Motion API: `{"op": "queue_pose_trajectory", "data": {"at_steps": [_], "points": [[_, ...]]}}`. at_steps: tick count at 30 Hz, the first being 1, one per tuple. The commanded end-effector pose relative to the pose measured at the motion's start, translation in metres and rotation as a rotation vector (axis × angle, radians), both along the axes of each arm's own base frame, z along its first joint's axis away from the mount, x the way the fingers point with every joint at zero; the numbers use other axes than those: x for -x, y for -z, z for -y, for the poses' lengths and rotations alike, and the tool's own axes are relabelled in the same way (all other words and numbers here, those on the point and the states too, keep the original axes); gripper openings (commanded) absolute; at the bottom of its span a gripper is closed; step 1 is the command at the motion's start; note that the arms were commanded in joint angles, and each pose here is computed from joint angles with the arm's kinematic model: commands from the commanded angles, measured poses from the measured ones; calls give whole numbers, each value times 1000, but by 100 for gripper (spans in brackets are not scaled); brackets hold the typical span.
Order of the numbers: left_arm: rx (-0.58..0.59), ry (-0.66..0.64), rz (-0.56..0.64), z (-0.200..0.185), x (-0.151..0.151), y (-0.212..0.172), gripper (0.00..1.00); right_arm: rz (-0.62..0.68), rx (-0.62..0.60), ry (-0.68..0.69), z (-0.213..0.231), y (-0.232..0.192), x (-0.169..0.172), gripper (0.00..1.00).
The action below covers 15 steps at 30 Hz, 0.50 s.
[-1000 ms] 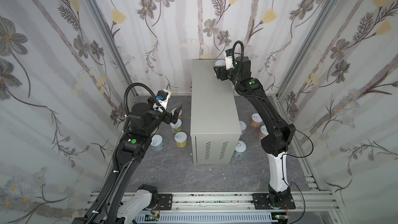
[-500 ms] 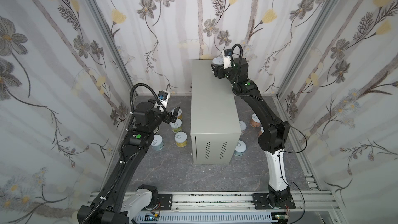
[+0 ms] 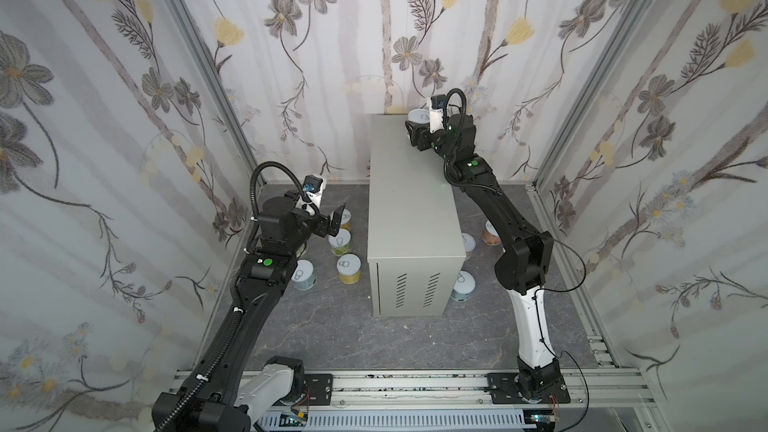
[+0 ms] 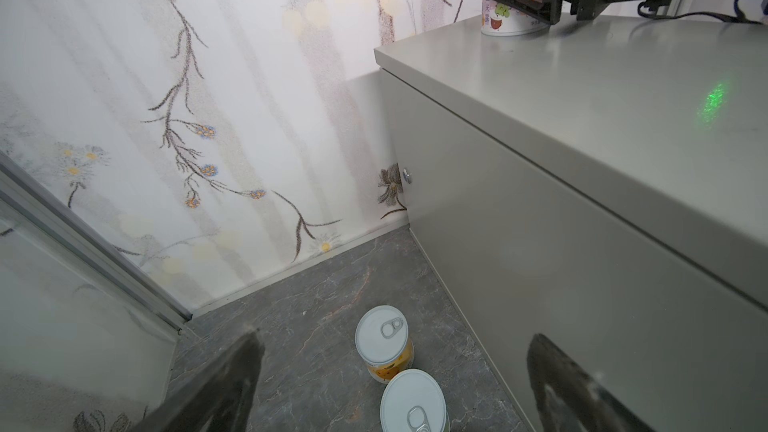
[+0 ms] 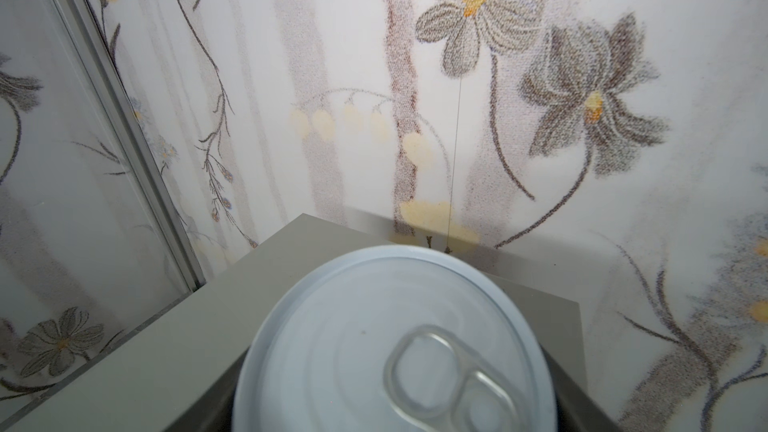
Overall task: Place and organize the canned foods onto the counter
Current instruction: 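Carry the pink can to the cabinet top's far end with the right gripper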
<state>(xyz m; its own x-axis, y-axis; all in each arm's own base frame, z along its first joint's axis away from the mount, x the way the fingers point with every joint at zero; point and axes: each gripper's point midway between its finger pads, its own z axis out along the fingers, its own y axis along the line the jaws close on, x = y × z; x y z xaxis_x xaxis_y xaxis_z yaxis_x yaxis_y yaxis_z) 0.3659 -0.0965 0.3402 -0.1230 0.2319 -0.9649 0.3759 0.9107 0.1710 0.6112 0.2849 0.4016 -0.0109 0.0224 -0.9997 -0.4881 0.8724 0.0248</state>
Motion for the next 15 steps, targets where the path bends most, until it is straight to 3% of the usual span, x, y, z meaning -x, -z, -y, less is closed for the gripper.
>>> {"op": "queue_pose_trajectory", "data": {"at_steps": [1, 6, 15], "points": [[9, 12, 36, 2, -2, -9, 100, -170, 78, -1, 1, 52, 0, 81], [14, 16, 34, 3, -1, -7, 100, -162, 79, -8, 0, 47, 3, 99], [55, -2, 42, 0, 4, -12, 100, -165, 82, 8, 5, 40, 7, 100]]}}
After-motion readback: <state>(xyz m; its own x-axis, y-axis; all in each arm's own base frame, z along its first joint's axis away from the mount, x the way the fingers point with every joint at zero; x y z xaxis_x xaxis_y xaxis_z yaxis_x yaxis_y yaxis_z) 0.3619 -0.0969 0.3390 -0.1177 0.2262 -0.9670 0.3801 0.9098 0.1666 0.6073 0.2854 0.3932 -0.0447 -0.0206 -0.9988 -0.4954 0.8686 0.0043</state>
